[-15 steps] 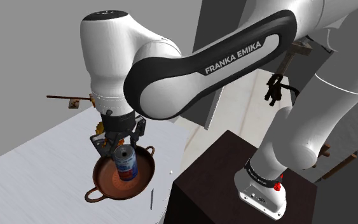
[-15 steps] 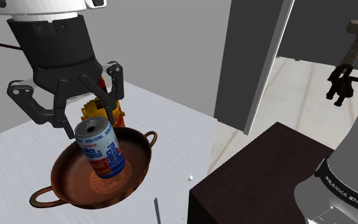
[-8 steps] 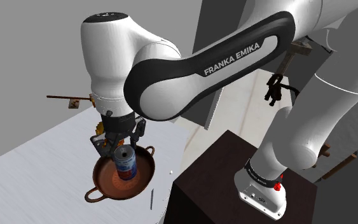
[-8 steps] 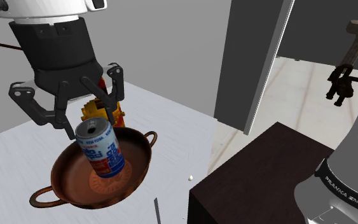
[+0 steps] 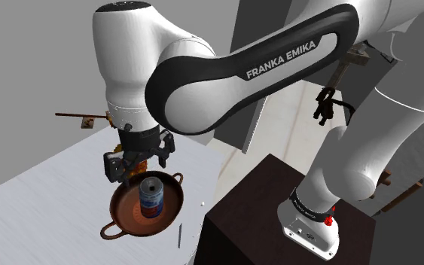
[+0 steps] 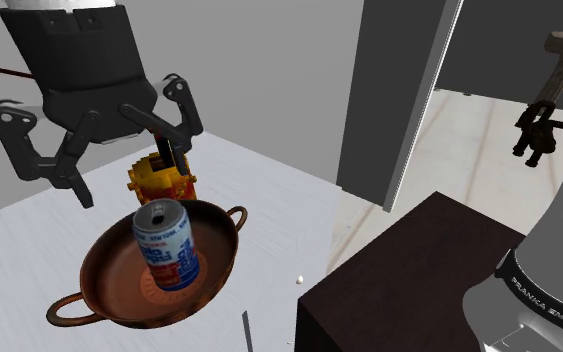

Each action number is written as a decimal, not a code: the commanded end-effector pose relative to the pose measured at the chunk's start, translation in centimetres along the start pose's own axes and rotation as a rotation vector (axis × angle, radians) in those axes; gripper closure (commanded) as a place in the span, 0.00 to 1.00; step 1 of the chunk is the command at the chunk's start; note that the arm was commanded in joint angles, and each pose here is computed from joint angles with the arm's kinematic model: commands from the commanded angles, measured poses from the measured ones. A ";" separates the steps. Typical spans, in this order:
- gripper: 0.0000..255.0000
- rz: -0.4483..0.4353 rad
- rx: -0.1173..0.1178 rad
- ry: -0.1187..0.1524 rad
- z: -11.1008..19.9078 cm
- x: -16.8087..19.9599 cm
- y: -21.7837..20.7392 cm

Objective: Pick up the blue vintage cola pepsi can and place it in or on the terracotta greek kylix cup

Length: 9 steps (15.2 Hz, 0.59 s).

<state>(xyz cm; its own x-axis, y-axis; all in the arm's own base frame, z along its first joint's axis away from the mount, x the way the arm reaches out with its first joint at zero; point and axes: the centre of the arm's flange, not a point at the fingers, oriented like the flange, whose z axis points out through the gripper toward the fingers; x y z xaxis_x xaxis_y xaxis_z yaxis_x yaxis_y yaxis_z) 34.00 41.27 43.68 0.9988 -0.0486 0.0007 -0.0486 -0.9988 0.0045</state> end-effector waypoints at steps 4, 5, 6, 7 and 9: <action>0.00 0.000 -0.001 -0.001 -3.4 0.1 0.1; 0.00 0.000 -0.001 -0.001 -3.4 0.1 0.1; 0.00 0.000 -0.001 -0.001 -3.4 0.1 0.1; 0.00 0.000 -0.001 -0.001 -3.4 0.1 0.1; 0.00 0.000 -0.001 -0.001 -3.4 0.1 0.1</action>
<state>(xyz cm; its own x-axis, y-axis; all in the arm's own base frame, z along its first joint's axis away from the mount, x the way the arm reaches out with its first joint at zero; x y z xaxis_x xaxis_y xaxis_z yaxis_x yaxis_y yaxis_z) 34.10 41.23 47.10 0.9988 -0.0484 0.0003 -0.0484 -0.9988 0.0050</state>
